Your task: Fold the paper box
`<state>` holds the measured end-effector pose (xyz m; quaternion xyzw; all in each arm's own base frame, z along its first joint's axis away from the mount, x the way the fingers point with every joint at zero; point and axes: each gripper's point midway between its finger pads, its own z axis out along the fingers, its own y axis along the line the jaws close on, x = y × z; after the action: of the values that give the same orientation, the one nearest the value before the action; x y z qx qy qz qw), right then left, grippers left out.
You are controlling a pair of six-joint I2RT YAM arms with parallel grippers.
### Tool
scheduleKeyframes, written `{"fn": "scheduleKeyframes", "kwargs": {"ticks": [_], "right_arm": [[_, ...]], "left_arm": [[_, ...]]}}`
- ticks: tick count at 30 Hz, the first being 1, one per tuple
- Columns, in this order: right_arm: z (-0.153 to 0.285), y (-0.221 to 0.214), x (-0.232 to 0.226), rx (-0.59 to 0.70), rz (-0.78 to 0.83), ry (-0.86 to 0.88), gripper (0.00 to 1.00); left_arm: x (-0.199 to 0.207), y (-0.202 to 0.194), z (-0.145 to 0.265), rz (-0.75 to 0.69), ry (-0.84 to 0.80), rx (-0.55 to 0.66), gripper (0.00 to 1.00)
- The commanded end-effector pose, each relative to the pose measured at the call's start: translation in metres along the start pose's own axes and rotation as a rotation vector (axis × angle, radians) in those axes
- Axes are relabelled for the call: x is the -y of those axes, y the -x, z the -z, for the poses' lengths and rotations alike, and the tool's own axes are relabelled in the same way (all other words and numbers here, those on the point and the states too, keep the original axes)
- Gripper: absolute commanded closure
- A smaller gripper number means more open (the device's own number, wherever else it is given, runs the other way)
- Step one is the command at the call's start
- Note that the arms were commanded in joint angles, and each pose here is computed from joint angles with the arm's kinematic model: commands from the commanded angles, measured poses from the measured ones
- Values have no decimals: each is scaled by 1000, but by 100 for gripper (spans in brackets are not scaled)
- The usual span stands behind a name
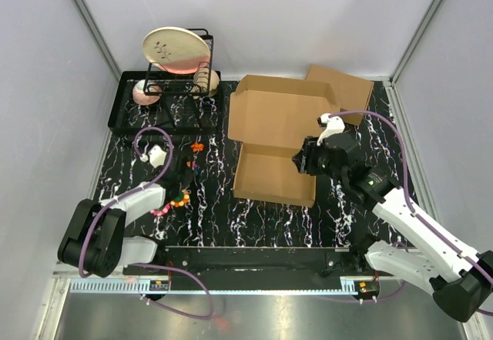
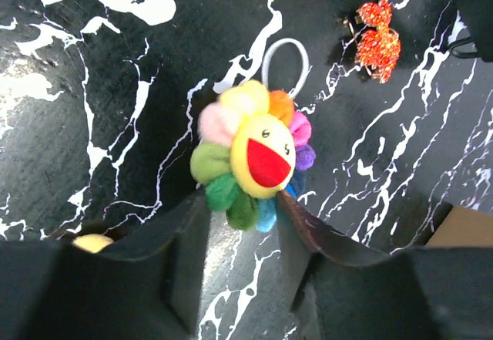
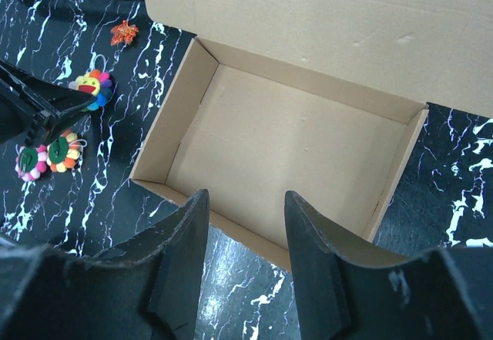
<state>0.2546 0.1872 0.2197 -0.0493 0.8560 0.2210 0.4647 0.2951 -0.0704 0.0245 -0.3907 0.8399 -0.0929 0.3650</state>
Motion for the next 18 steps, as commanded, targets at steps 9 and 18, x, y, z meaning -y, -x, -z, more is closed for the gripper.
{"fn": "scheduleKeyframes", "kwargs": {"ticks": [9,18], "right_arm": [[13,18,-11,59,11,44,51],[46,61,-18,166,23,51,52]], "left_arm": [[39,38,49,31,-233,106,98],[131,32,159,-84,-613,117,100]]}}
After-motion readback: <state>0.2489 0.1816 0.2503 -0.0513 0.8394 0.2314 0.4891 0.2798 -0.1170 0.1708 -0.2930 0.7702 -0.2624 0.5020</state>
